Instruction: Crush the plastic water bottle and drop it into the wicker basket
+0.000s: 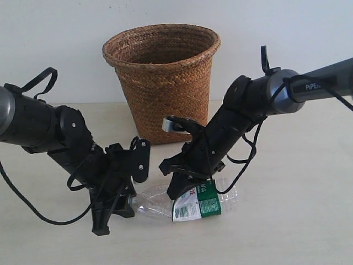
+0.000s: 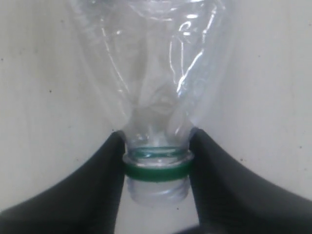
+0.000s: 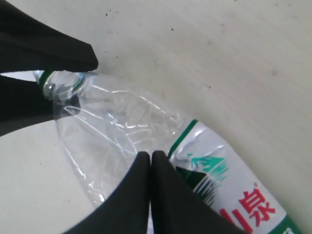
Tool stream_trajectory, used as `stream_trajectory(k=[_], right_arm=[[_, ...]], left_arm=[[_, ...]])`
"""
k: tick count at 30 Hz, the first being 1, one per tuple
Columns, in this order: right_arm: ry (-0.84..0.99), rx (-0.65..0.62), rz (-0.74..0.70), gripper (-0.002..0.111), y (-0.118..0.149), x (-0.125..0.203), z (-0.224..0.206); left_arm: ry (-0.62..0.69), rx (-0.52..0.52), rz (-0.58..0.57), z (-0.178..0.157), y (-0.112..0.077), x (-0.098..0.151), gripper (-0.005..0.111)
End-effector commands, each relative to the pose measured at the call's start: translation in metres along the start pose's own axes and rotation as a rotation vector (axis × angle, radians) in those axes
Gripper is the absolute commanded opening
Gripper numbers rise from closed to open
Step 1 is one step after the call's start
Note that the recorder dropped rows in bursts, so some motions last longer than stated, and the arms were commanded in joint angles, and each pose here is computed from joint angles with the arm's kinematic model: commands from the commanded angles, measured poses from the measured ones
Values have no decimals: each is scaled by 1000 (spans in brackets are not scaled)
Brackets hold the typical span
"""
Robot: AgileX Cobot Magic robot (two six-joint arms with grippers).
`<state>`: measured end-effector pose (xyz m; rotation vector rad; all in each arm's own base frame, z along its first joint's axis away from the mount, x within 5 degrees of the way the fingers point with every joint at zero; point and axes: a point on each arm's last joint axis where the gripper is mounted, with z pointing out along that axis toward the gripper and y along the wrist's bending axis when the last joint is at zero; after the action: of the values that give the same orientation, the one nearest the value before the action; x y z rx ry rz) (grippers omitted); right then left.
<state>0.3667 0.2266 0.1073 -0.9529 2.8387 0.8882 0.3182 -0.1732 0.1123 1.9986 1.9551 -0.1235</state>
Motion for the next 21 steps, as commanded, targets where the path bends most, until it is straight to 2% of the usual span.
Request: stream_trajectory(k=[1, 6, 9, 13, 16, 21], right_arm=[[231, 218, -120, 0, -46, 30, 22], [182, 197, -85, 0, -46, 27, 27], [139, 112, -39, 0, -34, 17, 20], [146, 29, -64, 0, -19, 5, 5], [144, -2, -89, 0, -6, -3, -13], [42, 22, -161, 0, 22, -11, -71]], left_arm=[[41, 58, 19, 7, -7, 9, 4], [40, 51, 15, 7, -6, 9, 4], [40, 48, 15, 7, -6, 9, 4], [40, 51, 15, 7, -6, 9, 4], [40, 51, 15, 7, -6, 9, 4], [34, 40, 13, 1, -5, 7, 4]])
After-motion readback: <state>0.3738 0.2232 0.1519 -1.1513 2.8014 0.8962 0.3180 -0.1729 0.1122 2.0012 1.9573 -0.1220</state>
